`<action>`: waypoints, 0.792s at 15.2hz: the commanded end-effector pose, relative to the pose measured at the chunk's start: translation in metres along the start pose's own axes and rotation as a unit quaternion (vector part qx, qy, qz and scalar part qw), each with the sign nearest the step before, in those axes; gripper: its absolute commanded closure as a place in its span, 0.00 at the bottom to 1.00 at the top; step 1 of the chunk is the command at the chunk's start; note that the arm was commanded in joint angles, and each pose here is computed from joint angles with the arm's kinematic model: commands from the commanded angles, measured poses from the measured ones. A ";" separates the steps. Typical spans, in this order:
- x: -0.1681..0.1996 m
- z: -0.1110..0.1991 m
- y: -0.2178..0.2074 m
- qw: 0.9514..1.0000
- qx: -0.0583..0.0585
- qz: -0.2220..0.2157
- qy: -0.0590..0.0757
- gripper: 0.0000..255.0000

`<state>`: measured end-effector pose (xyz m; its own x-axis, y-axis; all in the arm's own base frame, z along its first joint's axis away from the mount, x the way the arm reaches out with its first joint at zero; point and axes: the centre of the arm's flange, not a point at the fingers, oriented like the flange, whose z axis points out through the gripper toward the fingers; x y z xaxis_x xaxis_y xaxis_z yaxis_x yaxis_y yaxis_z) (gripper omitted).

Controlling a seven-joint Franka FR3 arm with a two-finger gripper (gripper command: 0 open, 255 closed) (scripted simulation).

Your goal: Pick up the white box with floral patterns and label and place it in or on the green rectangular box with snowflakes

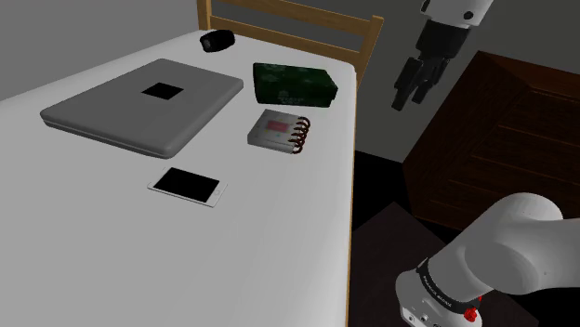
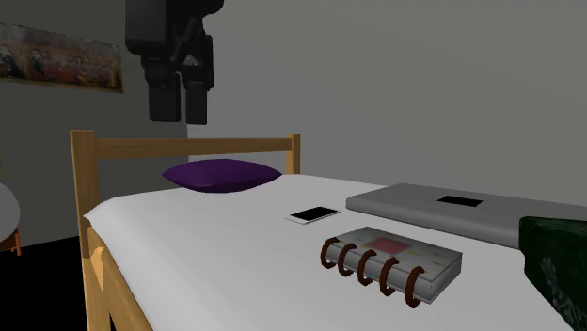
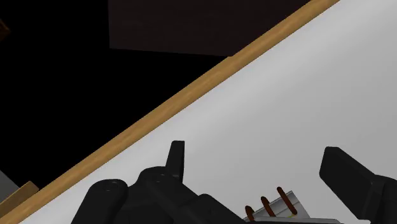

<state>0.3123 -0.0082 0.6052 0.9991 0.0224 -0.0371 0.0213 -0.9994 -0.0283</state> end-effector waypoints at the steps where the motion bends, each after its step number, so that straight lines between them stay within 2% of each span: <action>1: 0.000 0.000 0.000 1.000 0.000 0.000 0.000 0.00; 3: 0.004 0.022 -0.001 0.999 0.024 0.036 0.027 0.00; 6: 0.013 0.054 -0.004 0.992 0.059 0.089 0.068 0.00; 9: 0.025 0.085 -0.008 0.979 0.094 0.142 0.108 0.00; 12: 0.040 0.115 -0.013 0.961 0.128 0.194 0.147 0.00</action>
<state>0.3434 0.0053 0.4969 0.9205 -0.3524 0.1685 -0.2971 -0.9117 -0.2838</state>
